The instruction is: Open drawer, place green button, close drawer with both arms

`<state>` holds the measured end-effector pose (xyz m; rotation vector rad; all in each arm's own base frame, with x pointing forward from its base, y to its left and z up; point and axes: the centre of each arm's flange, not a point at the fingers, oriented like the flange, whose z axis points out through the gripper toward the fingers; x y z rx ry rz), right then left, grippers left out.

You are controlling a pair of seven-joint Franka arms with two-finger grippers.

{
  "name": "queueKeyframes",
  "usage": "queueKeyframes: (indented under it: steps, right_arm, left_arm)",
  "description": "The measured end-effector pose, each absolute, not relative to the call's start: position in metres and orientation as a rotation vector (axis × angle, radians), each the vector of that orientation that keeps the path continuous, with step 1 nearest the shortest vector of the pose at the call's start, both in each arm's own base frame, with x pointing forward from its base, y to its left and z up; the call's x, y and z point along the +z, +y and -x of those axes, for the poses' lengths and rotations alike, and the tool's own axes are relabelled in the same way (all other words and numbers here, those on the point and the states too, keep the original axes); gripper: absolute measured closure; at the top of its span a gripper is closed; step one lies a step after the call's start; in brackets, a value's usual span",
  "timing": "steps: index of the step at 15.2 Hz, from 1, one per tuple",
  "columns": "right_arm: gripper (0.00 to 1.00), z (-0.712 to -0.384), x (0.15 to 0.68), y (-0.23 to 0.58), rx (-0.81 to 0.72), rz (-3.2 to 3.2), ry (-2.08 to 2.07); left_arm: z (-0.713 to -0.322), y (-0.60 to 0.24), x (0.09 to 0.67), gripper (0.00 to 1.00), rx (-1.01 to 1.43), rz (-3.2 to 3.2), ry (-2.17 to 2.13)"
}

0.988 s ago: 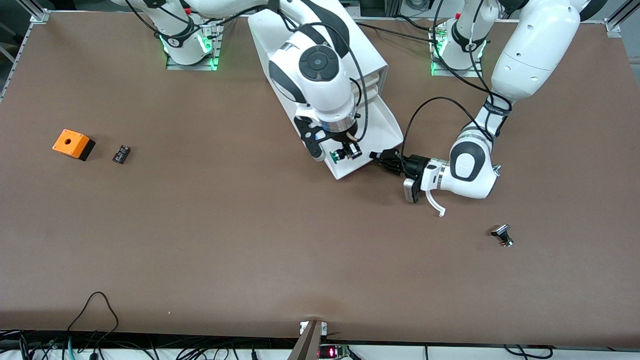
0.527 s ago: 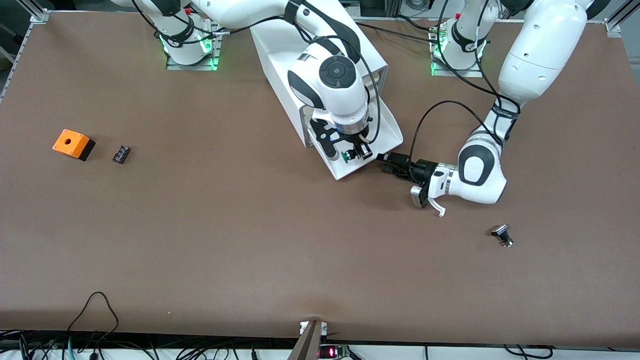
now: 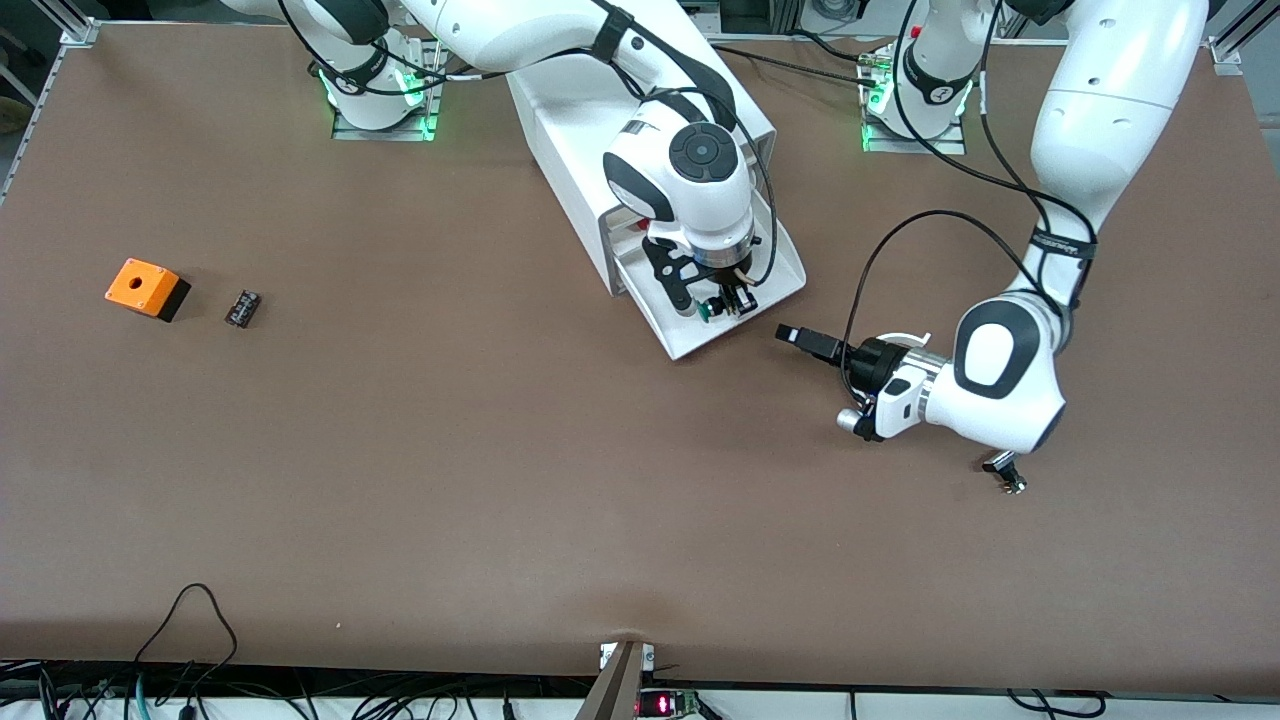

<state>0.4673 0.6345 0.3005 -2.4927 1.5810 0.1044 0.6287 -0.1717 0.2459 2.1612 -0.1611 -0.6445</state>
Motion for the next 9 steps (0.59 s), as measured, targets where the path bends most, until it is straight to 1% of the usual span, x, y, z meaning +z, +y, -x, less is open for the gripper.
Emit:
queueKeyframes:
  steps: [3,4,8,9]
  right_arm:
    - [0.59,-0.466,0.292,0.636,0.099,2.499,1.581]
    - [0.54,-0.466,0.291,0.636,0.098,2.499,1.581]
    - [0.20,-0.473,0.297,0.633,0.067,2.489,1.580]
    - [0.08,-0.479,0.300,0.630,0.053,2.483,1.587]
  left_arm:
    - [-0.639,-0.167,0.270,0.00,-0.744,-2.274,-0.059]
    - [-0.642,-0.166,0.276,0.00,-0.777,-2.315,-0.023]
    - [-0.653,-0.159,0.300,0.00,-0.848,-2.471,0.151]
    - [-0.656,-0.157,0.309,0.00,-0.852,-2.505,0.173]
